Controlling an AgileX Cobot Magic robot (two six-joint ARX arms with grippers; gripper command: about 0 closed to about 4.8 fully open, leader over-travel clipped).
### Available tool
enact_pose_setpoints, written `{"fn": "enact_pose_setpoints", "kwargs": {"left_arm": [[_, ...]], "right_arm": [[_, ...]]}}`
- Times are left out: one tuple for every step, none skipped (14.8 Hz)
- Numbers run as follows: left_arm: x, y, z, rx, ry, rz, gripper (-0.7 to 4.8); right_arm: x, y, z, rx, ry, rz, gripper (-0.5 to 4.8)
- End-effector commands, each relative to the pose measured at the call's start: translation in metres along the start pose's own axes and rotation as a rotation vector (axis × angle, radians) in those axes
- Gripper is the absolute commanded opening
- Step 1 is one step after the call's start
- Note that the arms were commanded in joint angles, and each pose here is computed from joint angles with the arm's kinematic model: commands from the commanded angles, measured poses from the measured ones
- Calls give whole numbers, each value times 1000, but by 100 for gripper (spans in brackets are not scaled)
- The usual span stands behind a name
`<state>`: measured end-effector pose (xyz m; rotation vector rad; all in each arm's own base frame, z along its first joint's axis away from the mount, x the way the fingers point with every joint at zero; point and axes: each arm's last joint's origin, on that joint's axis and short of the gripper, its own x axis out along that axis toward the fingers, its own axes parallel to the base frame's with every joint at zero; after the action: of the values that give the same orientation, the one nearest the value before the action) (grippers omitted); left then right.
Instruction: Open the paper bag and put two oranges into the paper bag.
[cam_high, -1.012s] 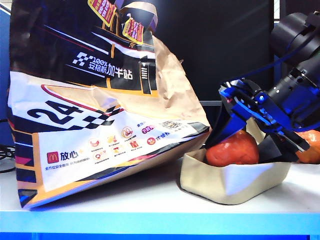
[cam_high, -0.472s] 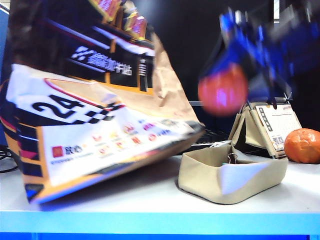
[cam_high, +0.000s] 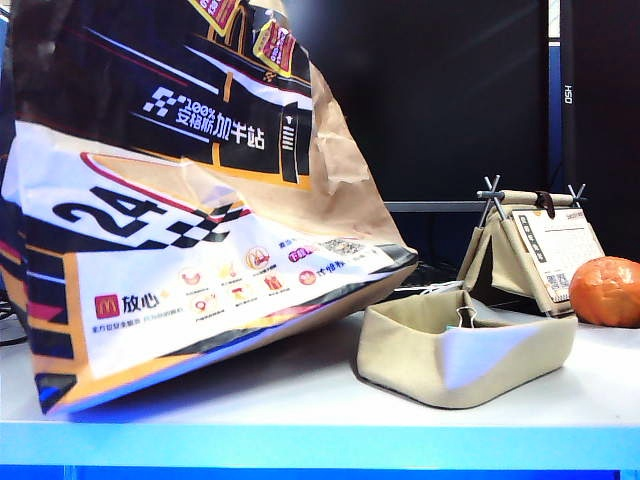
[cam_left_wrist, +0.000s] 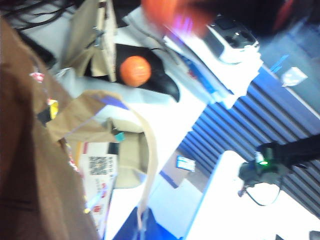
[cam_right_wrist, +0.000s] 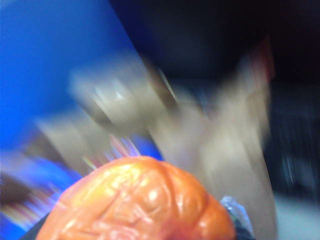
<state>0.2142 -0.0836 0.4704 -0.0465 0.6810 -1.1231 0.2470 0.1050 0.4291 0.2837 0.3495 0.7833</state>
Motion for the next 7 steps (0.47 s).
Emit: {"fn": "enact_pose_setpoints", "kwargs": {"left_arm": [[-1,-3,1,29,-23,-71,-6],[-1,-3,1,29,-23,-74,-6],[-1,-3,1,28,-23,-74,-5],[-1,-3,1,28,-23,-74,-6],[-1,-3,1,28,-23,-75,-6],[2,-6,1,33,-16,-86,-6],[6,-11,2,48,-6,-110,-6]], "right_arm": [[5,14,42,-5,-16,172,-7],[11,15,50,17,1,217,-7],[21,14,59,41,27,286,-7],[36,17,62,53,54,344,-7],[51,17,64,52,76,380,-7],[65,15,64,55,105,433,-7],[92,15,60,60,143,483,-7]]}}
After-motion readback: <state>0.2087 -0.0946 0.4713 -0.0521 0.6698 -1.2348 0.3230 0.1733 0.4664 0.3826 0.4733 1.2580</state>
